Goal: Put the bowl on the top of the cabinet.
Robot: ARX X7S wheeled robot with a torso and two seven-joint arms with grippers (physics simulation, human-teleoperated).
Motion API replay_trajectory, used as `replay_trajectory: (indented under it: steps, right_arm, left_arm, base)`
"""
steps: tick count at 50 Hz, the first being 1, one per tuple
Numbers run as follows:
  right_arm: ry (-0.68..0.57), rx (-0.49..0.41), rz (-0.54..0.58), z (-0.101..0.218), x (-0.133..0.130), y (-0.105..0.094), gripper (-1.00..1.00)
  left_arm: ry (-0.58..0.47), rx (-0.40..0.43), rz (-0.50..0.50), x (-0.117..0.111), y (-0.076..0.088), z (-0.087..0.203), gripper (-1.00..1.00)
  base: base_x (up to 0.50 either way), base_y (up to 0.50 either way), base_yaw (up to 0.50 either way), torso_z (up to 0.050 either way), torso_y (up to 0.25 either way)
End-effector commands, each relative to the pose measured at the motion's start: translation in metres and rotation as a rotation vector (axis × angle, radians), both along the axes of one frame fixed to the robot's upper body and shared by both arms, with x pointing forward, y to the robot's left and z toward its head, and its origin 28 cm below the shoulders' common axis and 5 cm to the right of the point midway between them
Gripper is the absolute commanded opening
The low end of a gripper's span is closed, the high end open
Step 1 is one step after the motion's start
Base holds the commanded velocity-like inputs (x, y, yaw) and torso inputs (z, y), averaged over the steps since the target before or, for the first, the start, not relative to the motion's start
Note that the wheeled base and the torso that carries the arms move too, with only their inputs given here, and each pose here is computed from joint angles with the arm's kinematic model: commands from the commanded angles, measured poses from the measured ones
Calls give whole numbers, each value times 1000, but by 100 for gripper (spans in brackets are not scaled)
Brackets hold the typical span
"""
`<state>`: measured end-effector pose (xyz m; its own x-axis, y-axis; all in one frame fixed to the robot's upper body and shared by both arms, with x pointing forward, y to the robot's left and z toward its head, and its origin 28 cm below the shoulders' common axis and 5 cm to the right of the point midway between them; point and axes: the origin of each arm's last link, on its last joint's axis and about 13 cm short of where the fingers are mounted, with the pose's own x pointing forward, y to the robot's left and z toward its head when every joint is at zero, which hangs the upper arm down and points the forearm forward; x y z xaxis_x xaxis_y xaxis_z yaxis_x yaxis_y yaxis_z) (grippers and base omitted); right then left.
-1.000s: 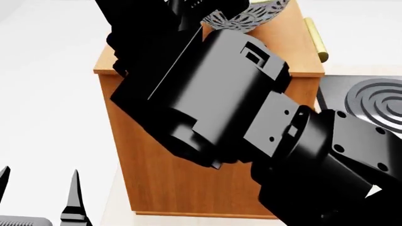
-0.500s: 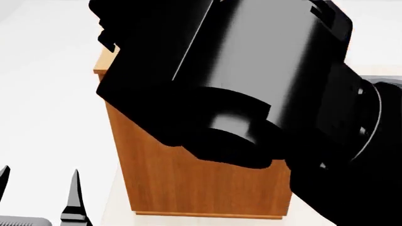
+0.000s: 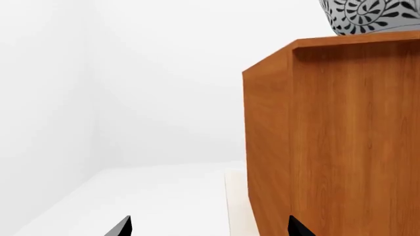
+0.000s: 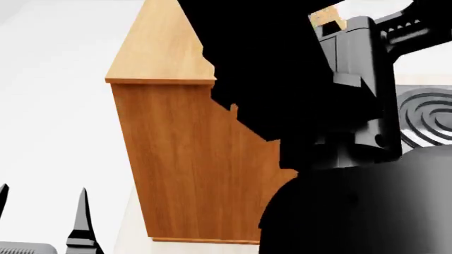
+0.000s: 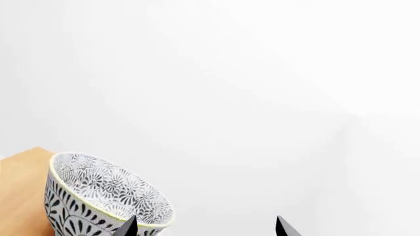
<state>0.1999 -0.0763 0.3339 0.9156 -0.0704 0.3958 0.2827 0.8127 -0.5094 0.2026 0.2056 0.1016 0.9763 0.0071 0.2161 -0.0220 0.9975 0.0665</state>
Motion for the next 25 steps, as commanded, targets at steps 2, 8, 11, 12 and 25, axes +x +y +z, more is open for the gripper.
replay_trajectory:
  steps: [2, 8, 11, 12, 25]
  right_arm:
    - [45, 77, -7, -62, -36, -32, 100]
    - [85, 123, -28, -90, -34, -42, 100]
    - [107, 150, -36, -103, -31, -49, 100]
    - [109, 153, -41, -106, -31, -50, 100]
    - [235, 240, -50, -166, -8, -60, 100]
  left_arm:
    - [-4, 3, 3, 0, 0, 1, 100]
    - [-6, 6, 6, 0, 0, 2, 100]
    - [-6, 5, 8, 0, 0, 2, 100]
    - [-5, 5, 9, 0, 0, 2, 100]
    - [-3, 10, 10, 1, -1, 2, 100]
  base:
    - [0, 0, 0, 0, 0]
    - [0, 0, 0, 0, 0]
    - [0, 0, 0, 0, 0]
    - [0, 0, 0, 0, 0]
    - [0, 0, 0, 0, 0]
